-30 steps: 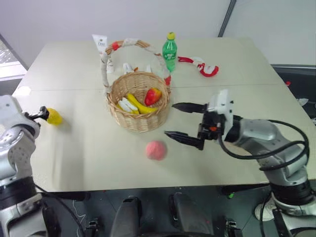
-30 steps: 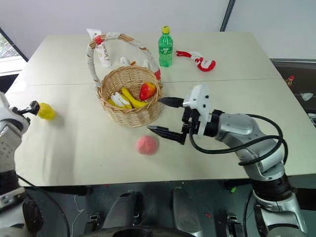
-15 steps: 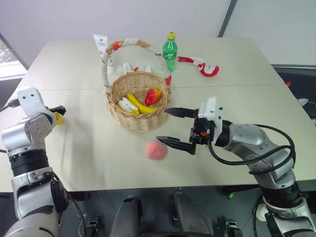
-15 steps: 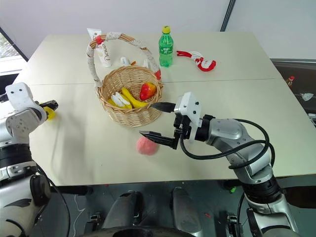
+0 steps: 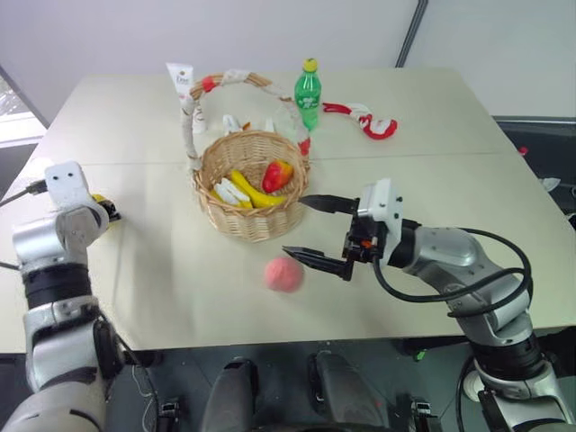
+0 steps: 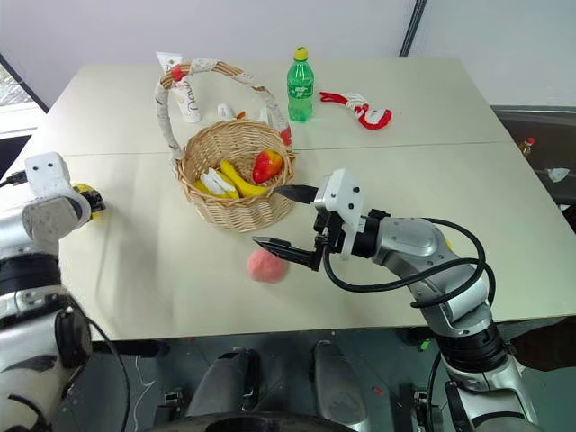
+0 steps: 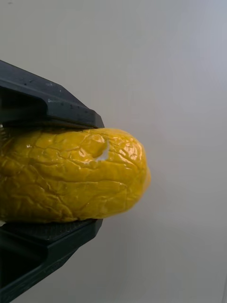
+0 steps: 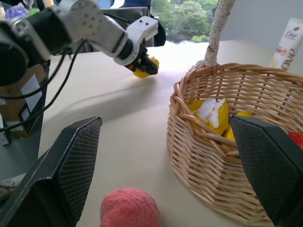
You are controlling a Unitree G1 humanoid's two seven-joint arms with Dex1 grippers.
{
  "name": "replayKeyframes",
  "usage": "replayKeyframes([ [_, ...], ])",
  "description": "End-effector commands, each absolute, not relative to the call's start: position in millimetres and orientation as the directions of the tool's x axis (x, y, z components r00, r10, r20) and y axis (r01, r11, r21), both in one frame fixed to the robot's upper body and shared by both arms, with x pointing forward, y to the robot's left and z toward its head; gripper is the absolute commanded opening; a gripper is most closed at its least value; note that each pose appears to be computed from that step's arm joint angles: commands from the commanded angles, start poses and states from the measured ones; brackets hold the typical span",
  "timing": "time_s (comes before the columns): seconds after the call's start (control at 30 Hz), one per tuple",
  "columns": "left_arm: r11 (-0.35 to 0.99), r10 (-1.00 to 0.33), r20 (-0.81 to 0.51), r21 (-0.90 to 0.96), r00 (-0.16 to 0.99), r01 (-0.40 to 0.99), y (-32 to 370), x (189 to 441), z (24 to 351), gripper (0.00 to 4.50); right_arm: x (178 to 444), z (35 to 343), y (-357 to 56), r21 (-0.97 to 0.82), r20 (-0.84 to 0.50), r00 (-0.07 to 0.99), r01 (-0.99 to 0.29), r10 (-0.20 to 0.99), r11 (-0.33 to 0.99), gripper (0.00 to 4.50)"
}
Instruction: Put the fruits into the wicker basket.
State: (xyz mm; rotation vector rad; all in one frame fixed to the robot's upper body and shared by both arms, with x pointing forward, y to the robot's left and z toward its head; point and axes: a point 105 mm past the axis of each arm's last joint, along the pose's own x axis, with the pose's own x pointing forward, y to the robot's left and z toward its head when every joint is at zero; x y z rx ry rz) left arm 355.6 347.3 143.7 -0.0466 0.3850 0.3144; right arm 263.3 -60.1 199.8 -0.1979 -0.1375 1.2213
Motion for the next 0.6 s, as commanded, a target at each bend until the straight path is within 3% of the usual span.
replayKeyframes([
  [0.03, 0.987, -0.153, -0.083, 0.029, 0.985, 0.156, 284, 335, 215, 1.73, 265, 213, -65, -0.275, 0.028, 0.350, -0.898, 0.936, 0.344, 4.50],
  [0.13, 0.836, -0.529, -0.043, 0.143, 0.847, 0.530, 217, 294, 234, 1.73, 271, 212, -69, -0.284, 0.019, 0.365, -0.891, 0.931, 0.355, 4.50],
  [0.2, 0.745, -0.638, -0.081, 0.185, 0.766, 0.640, 187, 283, 237, 1.73, 274, 213, -70, -0.288, 0.018, 0.366, -0.889, 0.930, 0.355, 4.50],
  [0.4, 0.678, -0.645, -0.131, 0.355, 0.753, 0.643, 122, 331, 249, 1.73, 280, 220, -64, -0.303, 0.029, 0.356, -0.887, 0.934, 0.348, 4.50],
  [0.57, 0.733, -0.567, -0.161, 0.350, 0.808, 0.583, 113, 373, 242, 1.73, 281, 224, -64, -0.314, 0.039, 0.378, -0.874, 0.925, 0.370, 4.50],
  [0.6, 0.730, -0.571, -0.169, 0.343, 0.804, 0.591, 112, 377, 239, 2.22, 280, 224, -65, -0.314, 0.039, 0.386, -0.871, 0.922, 0.378, 4.50],
])
